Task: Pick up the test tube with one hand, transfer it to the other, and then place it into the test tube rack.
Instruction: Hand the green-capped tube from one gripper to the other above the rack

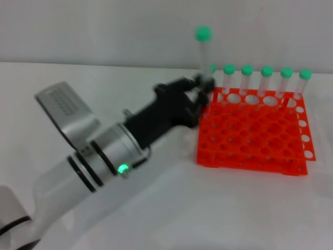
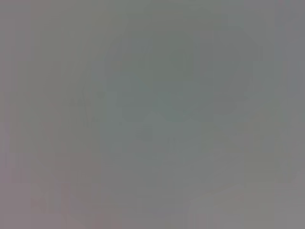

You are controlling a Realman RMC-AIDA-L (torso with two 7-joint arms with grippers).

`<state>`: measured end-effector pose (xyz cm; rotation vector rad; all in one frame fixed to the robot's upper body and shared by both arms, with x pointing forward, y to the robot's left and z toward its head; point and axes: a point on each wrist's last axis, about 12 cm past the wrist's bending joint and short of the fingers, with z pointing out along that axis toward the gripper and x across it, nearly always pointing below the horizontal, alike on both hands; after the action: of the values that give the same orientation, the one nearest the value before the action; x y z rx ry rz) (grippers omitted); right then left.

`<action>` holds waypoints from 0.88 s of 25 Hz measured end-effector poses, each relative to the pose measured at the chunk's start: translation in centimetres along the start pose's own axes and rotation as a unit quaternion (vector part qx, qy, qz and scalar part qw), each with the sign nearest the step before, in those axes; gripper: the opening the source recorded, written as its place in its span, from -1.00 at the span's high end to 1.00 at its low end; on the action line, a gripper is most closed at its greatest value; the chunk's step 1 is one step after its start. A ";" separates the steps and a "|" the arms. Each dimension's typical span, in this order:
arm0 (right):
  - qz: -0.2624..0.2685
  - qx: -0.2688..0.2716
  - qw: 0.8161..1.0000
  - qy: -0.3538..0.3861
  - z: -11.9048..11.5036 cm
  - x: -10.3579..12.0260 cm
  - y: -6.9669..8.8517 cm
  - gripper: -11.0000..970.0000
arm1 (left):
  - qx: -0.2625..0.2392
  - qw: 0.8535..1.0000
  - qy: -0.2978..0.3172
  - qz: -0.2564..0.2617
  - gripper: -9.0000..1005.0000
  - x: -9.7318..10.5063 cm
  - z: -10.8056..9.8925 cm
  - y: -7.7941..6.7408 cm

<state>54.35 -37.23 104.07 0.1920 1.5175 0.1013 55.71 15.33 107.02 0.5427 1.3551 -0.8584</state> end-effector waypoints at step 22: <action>-0.015 -0.500 0.866 0.012 -1.7 -8.0 4.6 -0.67 | 0.089 0.989 0.091 0.081 0.45 2.3 4.1 -5.2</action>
<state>52.49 -34.12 112.76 -0.6698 1.3155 0.8438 54.06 8.57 106.14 0.8749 1.3851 -0.8159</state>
